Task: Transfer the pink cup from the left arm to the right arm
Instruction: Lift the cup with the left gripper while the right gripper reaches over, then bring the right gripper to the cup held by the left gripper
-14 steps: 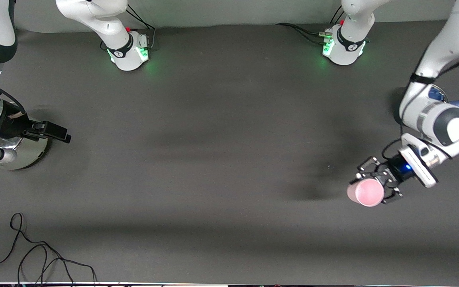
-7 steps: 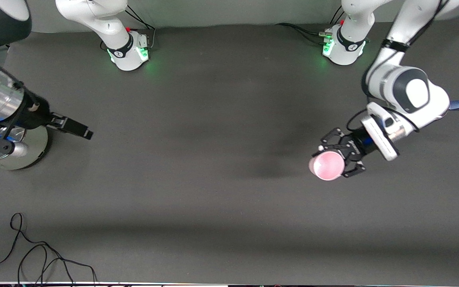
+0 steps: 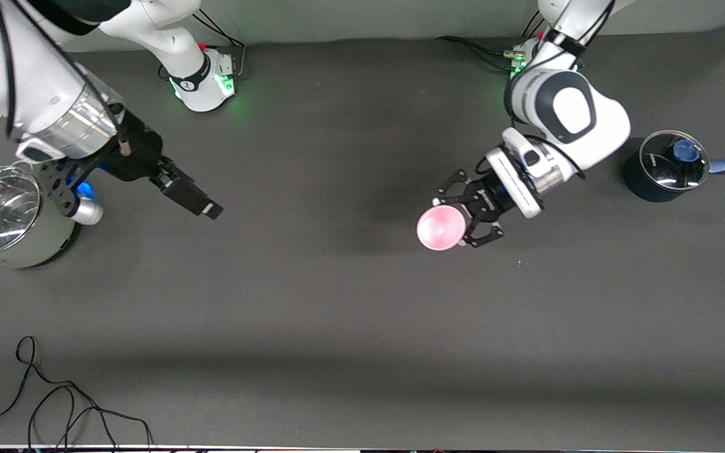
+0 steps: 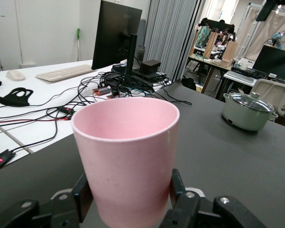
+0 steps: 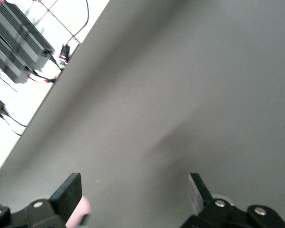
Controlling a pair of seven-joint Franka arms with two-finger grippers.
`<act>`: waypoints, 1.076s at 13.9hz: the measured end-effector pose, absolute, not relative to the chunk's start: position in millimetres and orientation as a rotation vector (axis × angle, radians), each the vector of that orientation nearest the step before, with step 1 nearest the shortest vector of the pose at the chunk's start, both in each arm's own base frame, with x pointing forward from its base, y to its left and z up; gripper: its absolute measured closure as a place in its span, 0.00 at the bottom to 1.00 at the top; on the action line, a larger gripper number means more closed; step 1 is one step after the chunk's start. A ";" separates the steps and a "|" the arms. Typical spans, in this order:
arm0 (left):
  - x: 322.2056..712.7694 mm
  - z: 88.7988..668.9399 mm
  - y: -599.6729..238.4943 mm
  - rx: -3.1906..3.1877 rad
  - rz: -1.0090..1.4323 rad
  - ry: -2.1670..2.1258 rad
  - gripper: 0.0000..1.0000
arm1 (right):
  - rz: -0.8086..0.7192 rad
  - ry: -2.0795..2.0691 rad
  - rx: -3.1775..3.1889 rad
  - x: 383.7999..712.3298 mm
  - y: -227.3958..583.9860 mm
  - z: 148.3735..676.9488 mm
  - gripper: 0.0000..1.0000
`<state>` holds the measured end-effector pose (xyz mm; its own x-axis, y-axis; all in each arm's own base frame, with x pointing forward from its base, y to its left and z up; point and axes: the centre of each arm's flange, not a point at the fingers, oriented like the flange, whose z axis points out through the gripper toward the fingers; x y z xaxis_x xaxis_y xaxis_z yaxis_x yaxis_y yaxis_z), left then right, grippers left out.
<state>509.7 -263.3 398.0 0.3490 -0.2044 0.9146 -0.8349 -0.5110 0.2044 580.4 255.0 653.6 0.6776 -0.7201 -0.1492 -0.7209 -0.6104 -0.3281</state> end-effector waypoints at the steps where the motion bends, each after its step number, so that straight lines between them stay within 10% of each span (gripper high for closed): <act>1: 505.8 403.2 -270.6 1.920 1.174 -0.912 0.32 | -0.008 1.184 -2.476 579.3 271.8 654.1 0.00; 15: 496.8 437.9 -300.7 1.928 1.229 -0.927 0.32 | 0.109 1.317 -2.401 526.8 456.6 616.5 0.00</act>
<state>496.8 -300.7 437.9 0.3065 -0.2116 0.9280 -0.8340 -0.5297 0.1547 526.8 456.6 616.5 0.5534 -0.7930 -0.2547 -0.8241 -0.4770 -0.3056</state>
